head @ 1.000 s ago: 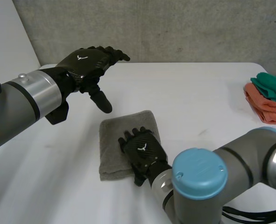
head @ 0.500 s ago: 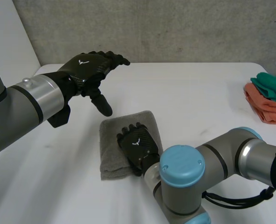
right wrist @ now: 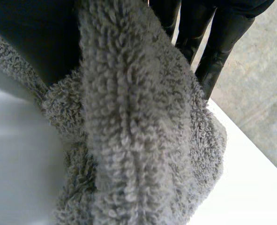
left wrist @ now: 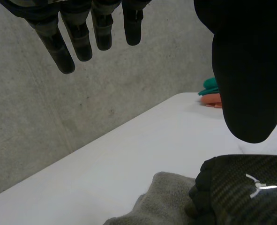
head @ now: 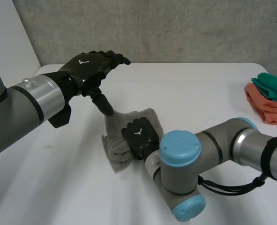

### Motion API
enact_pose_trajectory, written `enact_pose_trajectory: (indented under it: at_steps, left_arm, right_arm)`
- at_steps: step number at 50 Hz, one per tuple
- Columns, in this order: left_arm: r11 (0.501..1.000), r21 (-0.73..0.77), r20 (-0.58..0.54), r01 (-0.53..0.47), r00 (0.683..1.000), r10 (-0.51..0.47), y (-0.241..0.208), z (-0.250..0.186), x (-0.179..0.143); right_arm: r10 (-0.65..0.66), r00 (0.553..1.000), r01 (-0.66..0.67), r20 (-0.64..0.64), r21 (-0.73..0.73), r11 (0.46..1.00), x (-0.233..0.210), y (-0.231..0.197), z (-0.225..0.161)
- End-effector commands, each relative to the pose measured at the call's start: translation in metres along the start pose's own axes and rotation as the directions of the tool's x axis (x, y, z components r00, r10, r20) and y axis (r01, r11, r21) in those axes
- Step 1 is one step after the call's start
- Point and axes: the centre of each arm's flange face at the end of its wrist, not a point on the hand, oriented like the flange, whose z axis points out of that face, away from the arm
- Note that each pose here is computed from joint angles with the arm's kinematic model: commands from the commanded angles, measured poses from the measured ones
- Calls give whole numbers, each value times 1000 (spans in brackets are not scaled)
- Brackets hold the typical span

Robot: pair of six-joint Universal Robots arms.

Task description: Fold the laundry.

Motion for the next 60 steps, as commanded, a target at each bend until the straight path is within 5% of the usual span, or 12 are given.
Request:
enact_pose_trajectory:
  at_steps: [1,16,27,36,43,50,60]
  left_arm:
    - [1000,2,1,4,1000,-4,-1,0,-1]
    - [1000,1,2,5,1000,-5,0,0,-1]
    - [1000,2,5,5,1000,-5,0,0,-2]
    - [1000,2,5,4,1000,-4,0,0,-1]
    - [1000,8,9,7,1000,-7,2,1,-2]
    - [999,20,8,34,999,-34,4,3,-3]
    - [999,12,3,43,999,-43,7,3,-1]
  right_arm:
    - [22,999,-26,-32,-117,993,40,14,-2]
    - [-55,969,-10,-242,-258,966,206,73,-24]
    - [-187,952,157,-241,-138,978,270,71,-8]
    - [-143,817,264,-559,141,954,403,-5,-6]
    - [-125,726,345,-676,202,917,473,-16,-23]
    - [-128,747,292,-652,149,945,486,26,-26]
    - [-130,820,131,-558,-38,991,471,153,-46]
